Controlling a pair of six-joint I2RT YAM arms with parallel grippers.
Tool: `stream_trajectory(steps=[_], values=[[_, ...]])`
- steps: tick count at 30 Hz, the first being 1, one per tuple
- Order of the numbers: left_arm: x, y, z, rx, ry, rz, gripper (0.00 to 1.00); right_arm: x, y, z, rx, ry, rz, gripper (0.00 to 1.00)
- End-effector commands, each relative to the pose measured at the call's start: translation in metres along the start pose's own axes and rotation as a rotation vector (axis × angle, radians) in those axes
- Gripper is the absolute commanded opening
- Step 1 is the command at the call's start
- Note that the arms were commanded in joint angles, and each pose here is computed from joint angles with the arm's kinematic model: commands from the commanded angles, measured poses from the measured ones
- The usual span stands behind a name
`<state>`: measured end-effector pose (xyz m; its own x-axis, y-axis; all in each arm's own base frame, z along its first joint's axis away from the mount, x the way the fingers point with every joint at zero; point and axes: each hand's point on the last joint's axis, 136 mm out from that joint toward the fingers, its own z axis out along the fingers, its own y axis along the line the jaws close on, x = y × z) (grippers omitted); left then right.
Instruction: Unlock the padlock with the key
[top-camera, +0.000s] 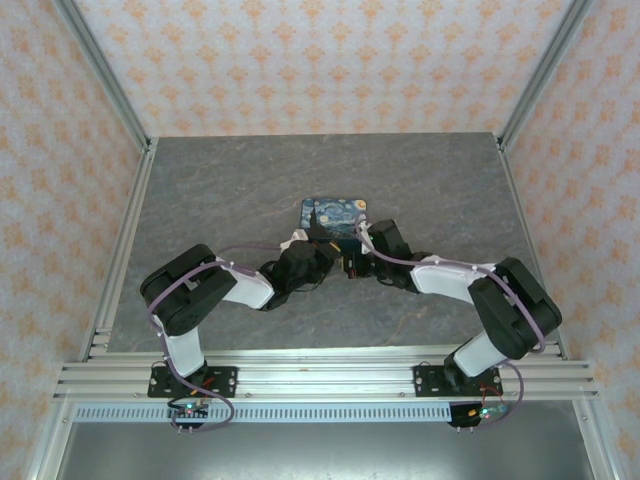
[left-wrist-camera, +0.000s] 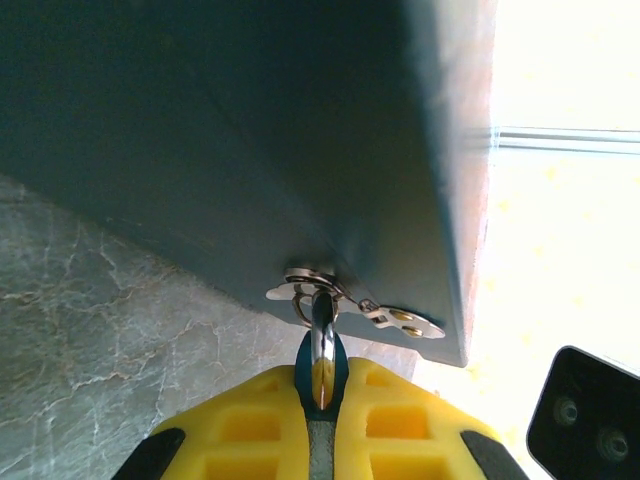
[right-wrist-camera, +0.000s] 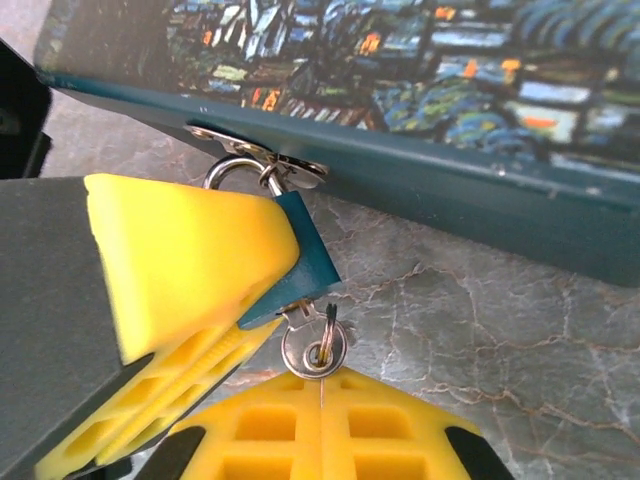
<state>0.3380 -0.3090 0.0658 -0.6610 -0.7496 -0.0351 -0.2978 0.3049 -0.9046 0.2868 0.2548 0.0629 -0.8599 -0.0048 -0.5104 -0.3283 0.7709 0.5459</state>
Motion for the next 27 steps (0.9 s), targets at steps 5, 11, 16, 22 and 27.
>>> stream_trajectory(steps=[5, 11, 16, 22, 27], values=[[0.01, 0.012, -0.003, -0.03, 0.044, 0.022, 0.0, -0.029, 0.015, -0.028, -0.061, -0.155, 0.007, 0.35], [0.01, 0.011, -0.002, -0.029, 0.047, 0.021, 0.0, -0.024, 0.002, -0.039, 0.037, -0.15, -0.045, 0.36], [0.012, 0.008, -0.003, -0.03, 0.054, 0.024, 0.0, -0.011, -0.005, -0.033, 0.118, -0.06, -0.167, 0.4], [0.013, 0.008, -0.003, -0.034, 0.059, 0.025, 0.0, -0.005, -0.005, -0.022, 0.188, -0.009, -0.274, 0.42], [0.012, 0.007, -0.002, -0.035, 0.058, 0.027, 0.0, -0.005, -0.005, -0.013, 0.224, 0.014, -0.325, 0.42]])
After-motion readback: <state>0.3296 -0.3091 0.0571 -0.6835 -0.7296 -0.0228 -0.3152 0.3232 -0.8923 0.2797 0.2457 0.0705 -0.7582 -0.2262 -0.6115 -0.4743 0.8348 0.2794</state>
